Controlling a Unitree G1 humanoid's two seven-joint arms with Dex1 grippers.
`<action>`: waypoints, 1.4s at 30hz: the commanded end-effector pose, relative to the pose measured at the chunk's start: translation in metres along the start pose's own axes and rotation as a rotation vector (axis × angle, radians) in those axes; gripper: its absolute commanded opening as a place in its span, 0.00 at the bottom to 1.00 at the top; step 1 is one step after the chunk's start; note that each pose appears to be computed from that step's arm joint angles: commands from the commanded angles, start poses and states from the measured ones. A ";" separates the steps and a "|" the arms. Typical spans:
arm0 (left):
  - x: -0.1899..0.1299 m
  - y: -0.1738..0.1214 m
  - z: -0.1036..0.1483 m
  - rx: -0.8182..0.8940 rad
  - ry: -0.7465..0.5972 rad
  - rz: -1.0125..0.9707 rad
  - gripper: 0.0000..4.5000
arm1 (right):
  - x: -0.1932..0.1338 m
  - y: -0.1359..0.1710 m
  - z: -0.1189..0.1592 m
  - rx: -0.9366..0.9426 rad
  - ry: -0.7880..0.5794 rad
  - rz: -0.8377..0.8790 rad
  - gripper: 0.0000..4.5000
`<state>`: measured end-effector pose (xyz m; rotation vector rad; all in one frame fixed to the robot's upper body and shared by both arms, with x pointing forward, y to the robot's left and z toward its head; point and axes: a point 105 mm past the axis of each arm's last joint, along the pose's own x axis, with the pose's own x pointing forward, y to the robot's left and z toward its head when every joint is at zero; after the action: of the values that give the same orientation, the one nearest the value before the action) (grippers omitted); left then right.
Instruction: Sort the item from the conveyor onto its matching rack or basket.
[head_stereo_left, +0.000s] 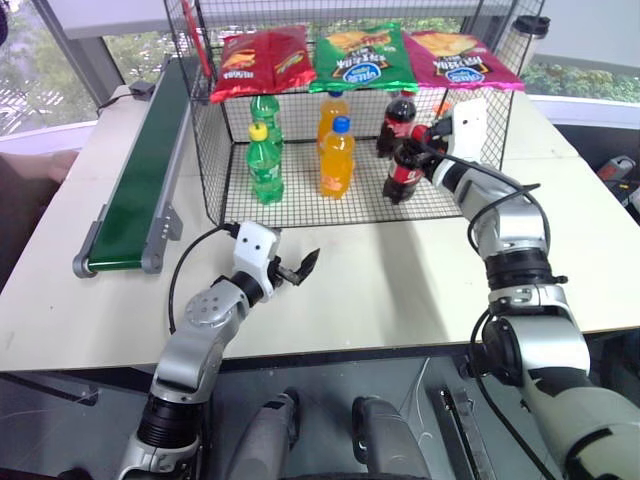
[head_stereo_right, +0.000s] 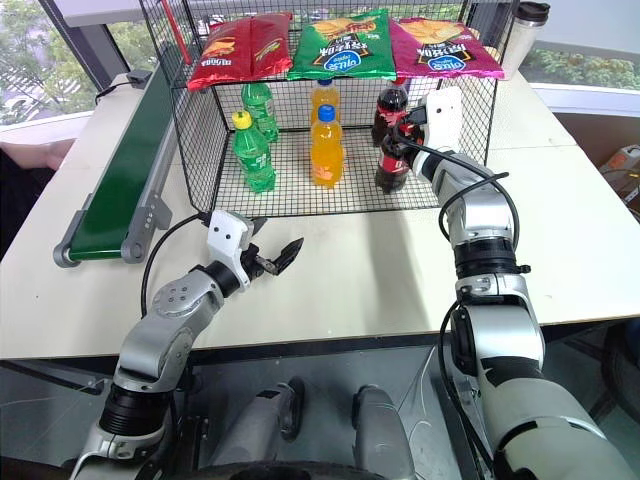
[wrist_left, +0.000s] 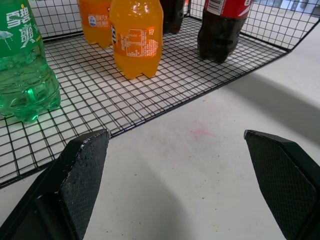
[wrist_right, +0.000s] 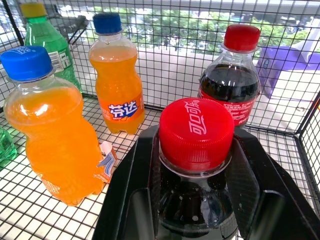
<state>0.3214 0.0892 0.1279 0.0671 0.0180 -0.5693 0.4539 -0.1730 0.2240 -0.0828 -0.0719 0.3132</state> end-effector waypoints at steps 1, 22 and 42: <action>0.000 -0.002 0.012 0.028 -0.047 -0.002 1.00 | 0.002 -0.001 0.033 -0.018 -0.100 0.003 0.50; -0.001 0.001 0.009 0.041 -0.029 -0.015 1.00 | -0.034 -0.002 0.021 -0.162 0.000 0.126 0.98; -0.009 0.007 0.004 0.087 0.002 -0.048 1.00 | -0.114 0.111 -0.056 0.017 0.252 0.679 0.98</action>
<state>0.3187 0.0993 0.1220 0.1390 0.0416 -0.6137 0.3187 -0.1110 0.1444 -0.1299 0.2520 0.9666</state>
